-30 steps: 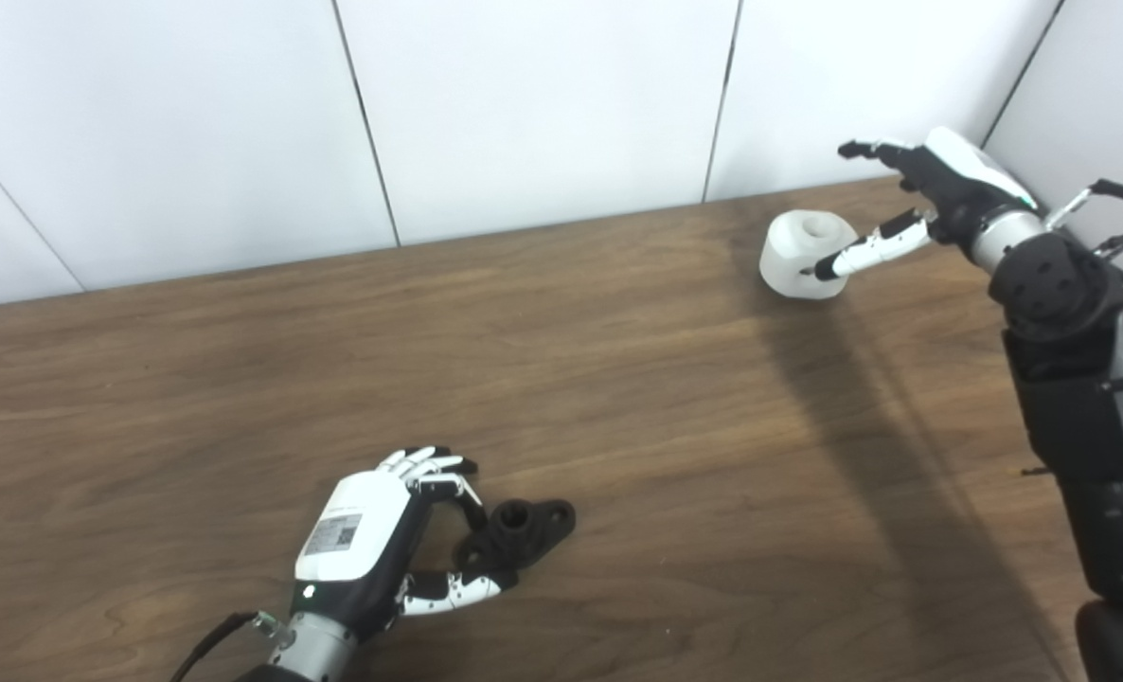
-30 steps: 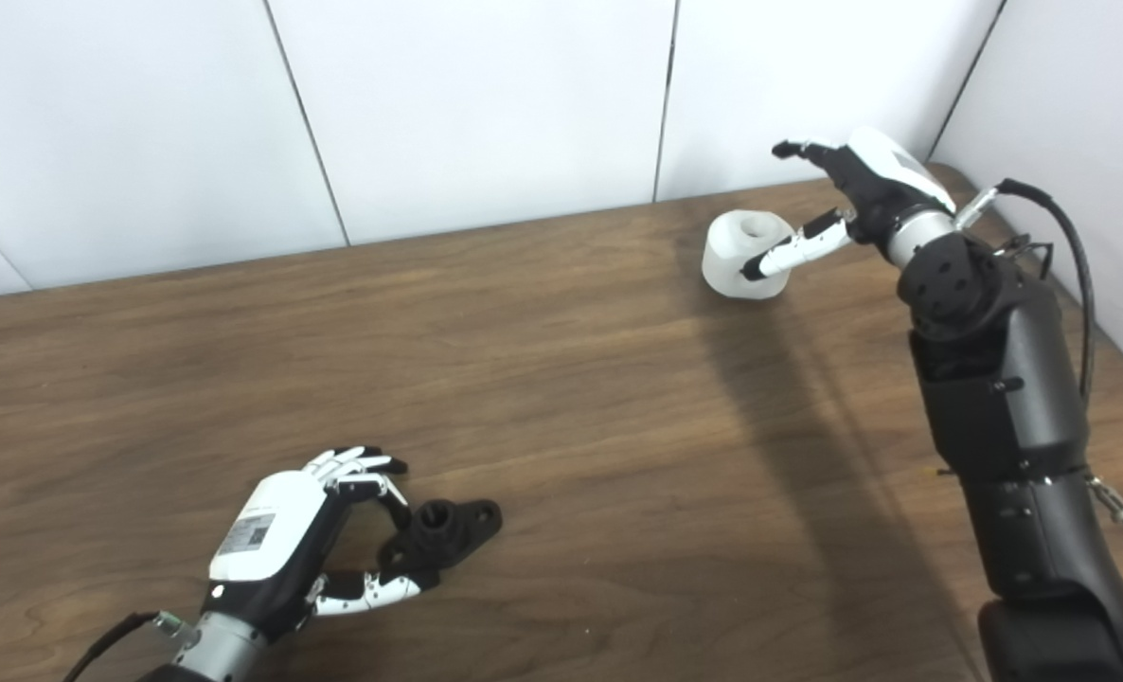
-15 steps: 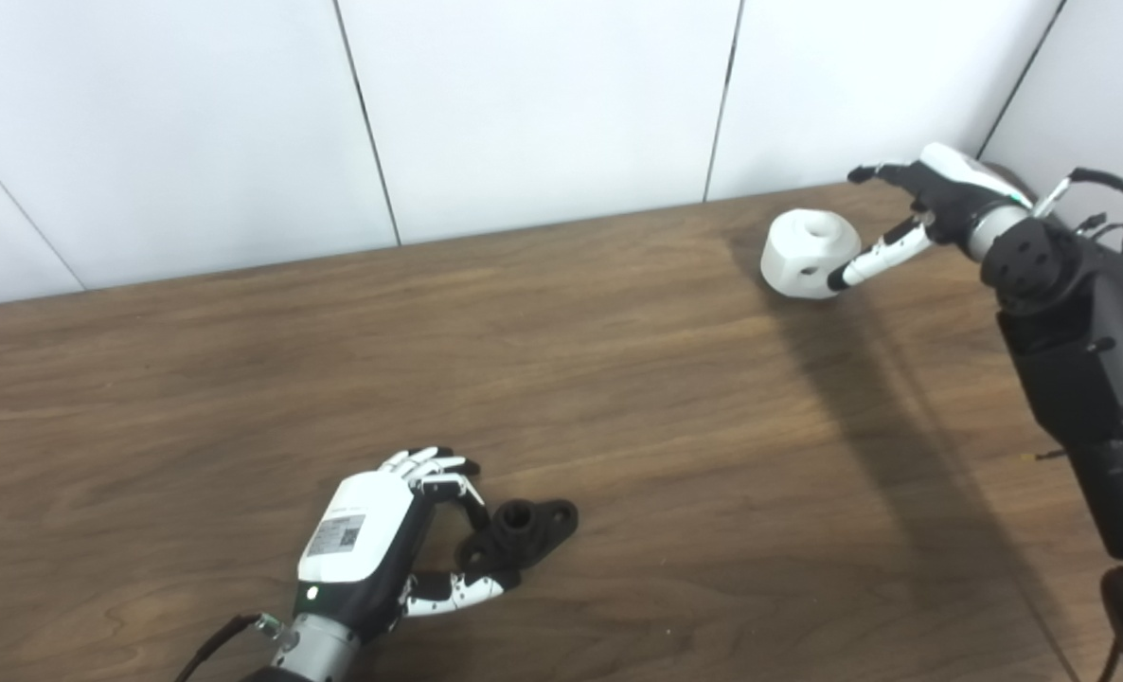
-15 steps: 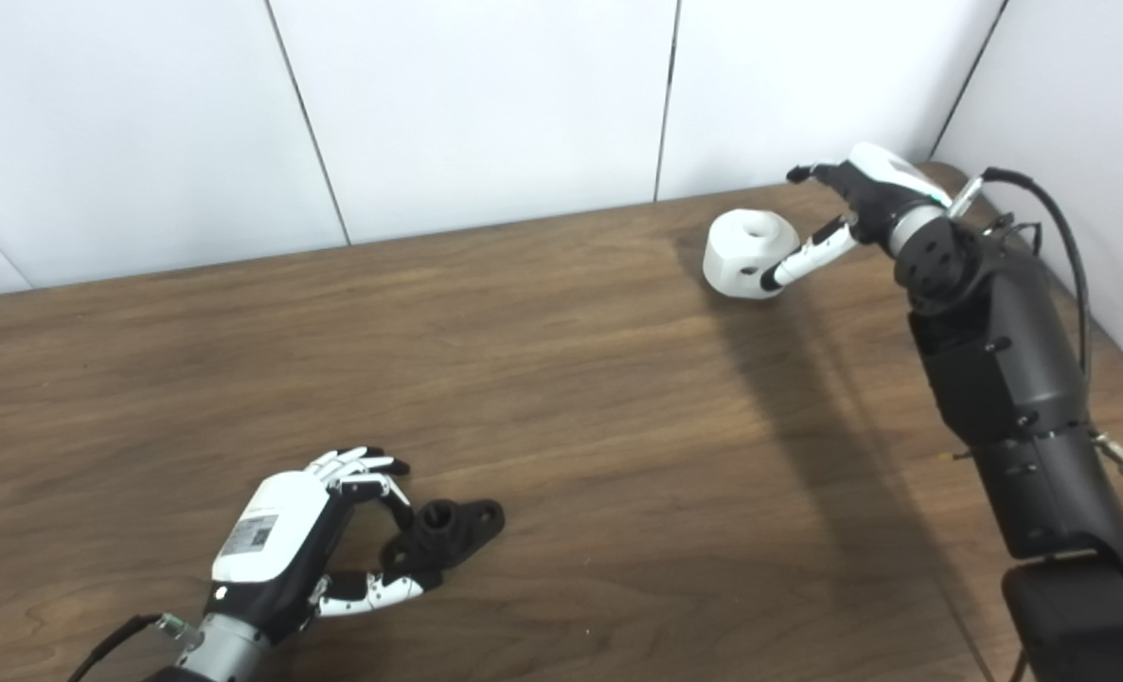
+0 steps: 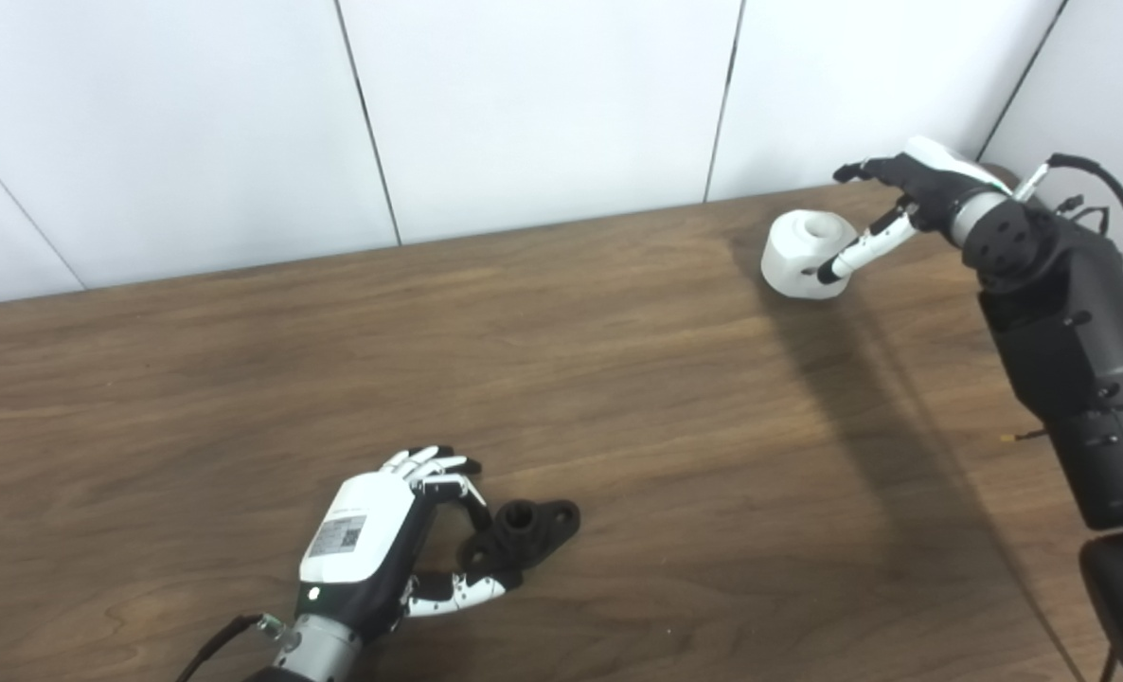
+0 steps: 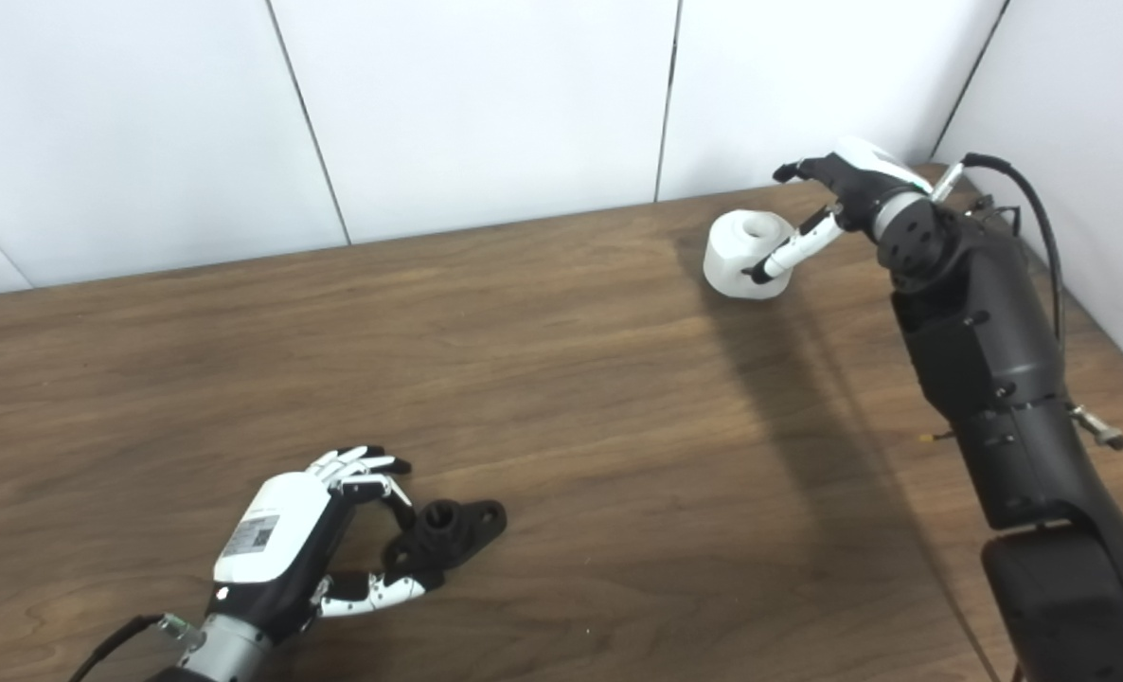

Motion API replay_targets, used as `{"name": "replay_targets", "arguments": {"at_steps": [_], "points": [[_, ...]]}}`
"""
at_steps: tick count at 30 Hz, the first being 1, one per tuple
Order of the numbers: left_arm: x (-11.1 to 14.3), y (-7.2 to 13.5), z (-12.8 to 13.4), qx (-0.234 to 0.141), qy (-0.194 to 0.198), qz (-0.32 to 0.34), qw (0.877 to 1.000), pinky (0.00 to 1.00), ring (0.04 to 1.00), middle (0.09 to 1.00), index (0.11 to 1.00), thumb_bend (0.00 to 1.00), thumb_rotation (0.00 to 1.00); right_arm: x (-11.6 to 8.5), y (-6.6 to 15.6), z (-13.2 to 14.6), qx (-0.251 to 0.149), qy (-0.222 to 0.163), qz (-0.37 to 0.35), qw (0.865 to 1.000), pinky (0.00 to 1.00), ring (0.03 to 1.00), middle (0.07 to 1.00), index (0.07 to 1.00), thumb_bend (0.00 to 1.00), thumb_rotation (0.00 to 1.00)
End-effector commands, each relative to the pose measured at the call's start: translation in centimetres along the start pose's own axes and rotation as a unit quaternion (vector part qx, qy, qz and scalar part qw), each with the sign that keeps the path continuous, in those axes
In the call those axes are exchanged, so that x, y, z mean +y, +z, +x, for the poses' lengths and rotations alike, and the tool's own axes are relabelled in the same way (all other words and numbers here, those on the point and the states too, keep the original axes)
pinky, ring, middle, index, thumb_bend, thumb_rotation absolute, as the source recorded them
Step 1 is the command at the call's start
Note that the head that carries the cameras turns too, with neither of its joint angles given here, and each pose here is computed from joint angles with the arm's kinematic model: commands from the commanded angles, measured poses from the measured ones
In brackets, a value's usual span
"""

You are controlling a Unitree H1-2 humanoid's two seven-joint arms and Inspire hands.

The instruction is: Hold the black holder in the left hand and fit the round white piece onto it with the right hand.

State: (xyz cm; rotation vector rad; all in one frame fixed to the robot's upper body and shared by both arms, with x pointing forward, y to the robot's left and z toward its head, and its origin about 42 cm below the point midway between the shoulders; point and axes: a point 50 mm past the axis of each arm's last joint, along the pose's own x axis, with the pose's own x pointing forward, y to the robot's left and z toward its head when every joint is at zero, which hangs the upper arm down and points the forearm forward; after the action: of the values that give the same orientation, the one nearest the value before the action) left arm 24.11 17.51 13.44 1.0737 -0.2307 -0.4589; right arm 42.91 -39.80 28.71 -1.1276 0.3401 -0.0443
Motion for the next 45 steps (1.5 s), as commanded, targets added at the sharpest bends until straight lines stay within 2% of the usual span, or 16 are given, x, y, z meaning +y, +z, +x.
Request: {"name": "replay_targets", "arguments": {"at_steps": [1, 16, 29, 38, 45], "points": [[-1.9, -0.3, -1.0, 0.020, -0.060, -0.005, 0.998, 0.91, 0.890, 0.804, 0.489, 0.51, 0.06, -3.2, 1.6, 0.0, -0.016, -0.044, -0.009, 0.999, 0.89, 0.961, 0.942, 0.839, 0.93, 0.21], [-2.3, -0.2, -0.7, 0.016, -0.047, -0.004, 0.999, 0.90, 0.880, 0.794, 0.488, 0.52, 0.06, -2.5, 1.6, 1.0, -0.005, -0.038, -0.039, 0.998, 0.88, 0.962, 0.929, 0.809, 0.90, 0.25], [-2.2, -0.3, -0.7, 0.011, -0.049, -0.003, 0.999, 0.89, 0.879, 0.795, 0.488, 0.52, 0.06, -1.7, 1.6, 0.8, -0.016, -0.037, -0.024, 0.999, 0.90, 0.962, 0.922, 0.779, 0.89, 0.18], [-2.3, -0.1, -0.9, 0.009, -0.050, -0.002, 0.999, 0.89, 0.876, 0.794, 0.488, 0.51, 0.06, -1.8, 1.4, 0.8, -0.019, -0.040, -0.029, 0.999, 0.90, 0.967, 0.933, 0.742, 0.90, 0.23], [-2.3, -0.3, -0.9, 0.011, -0.048, -0.002, 0.999, 0.89, 0.877, 0.793, 0.489, 0.52, 0.06, -1.9, 0.9, 1.0, -0.015, -0.047, -0.036, 0.998, 0.92, 0.971, 0.929, 0.735, 0.89, 0.21]]}}
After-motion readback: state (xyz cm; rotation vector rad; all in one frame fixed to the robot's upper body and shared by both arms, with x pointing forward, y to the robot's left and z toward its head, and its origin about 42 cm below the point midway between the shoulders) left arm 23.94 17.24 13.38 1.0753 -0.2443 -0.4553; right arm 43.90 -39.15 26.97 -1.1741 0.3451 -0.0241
